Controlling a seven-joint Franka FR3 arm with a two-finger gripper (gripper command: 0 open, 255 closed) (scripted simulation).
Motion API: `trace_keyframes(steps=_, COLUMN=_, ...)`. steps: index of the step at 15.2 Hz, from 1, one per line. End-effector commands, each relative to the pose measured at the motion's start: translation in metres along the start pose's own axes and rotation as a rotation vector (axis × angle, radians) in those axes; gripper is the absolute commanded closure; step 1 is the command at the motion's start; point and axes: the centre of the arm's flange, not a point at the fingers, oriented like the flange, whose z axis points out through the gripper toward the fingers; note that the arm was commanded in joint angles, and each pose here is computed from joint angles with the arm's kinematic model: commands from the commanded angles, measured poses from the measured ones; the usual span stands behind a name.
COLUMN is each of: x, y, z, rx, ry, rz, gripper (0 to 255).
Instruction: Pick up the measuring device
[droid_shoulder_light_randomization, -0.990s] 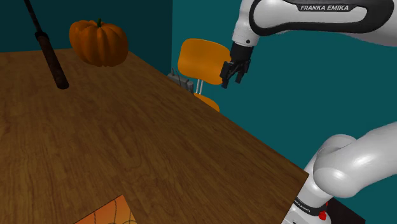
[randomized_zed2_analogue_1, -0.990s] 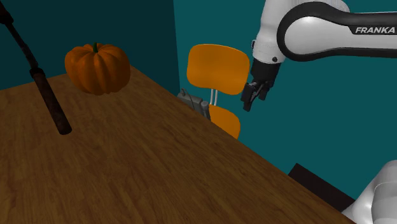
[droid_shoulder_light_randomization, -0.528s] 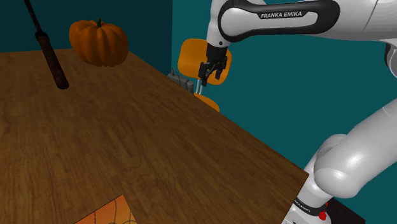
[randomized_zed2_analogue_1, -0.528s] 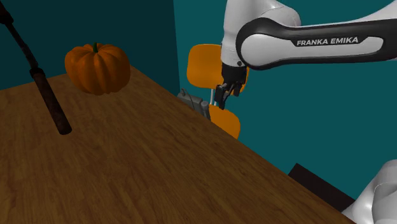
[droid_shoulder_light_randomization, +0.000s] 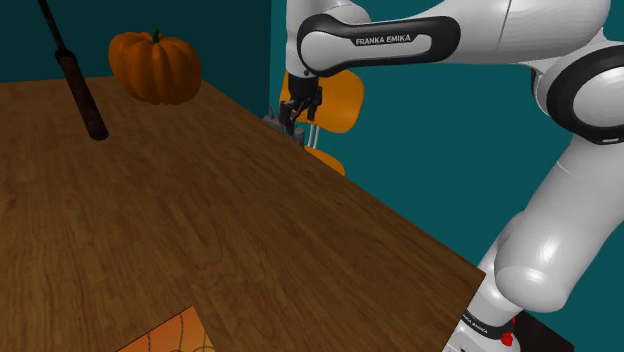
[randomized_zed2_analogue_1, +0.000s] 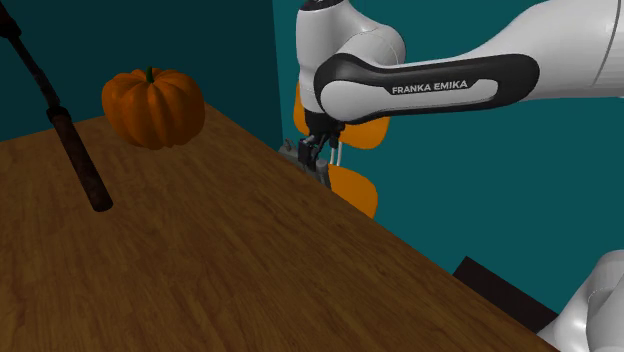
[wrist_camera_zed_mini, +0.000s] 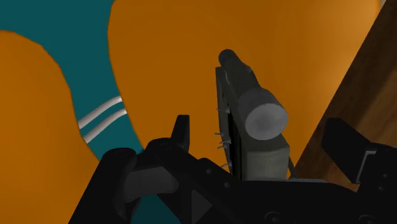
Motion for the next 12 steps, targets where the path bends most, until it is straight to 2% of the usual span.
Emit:
trace_keyframes(steps=1, x=0.003, y=-0.003, z=0.008, rx=-0.004, ry=0.002, rz=-0.003, gripper=0)
trace_keyframes(steps=6, x=0.001, y=-0.008, z=0.037, rx=-0.004, ry=0.002, rz=-0.003, gripper=0)
trace_keyframes(steps=8, x=0.001, y=-0.008, z=0.037, rx=-0.004, ry=0.002, rz=-0.003, gripper=0)
trace_keyframes(steps=9, x=0.0, y=-0.005, z=0.038, rx=-0.004, ry=0.002, rz=-0.003, gripper=255)
trace_keyframes(steps=12, x=-0.003, y=-0.009, z=0.037, rx=-0.004, ry=0.003, rz=-0.003, gripper=255)
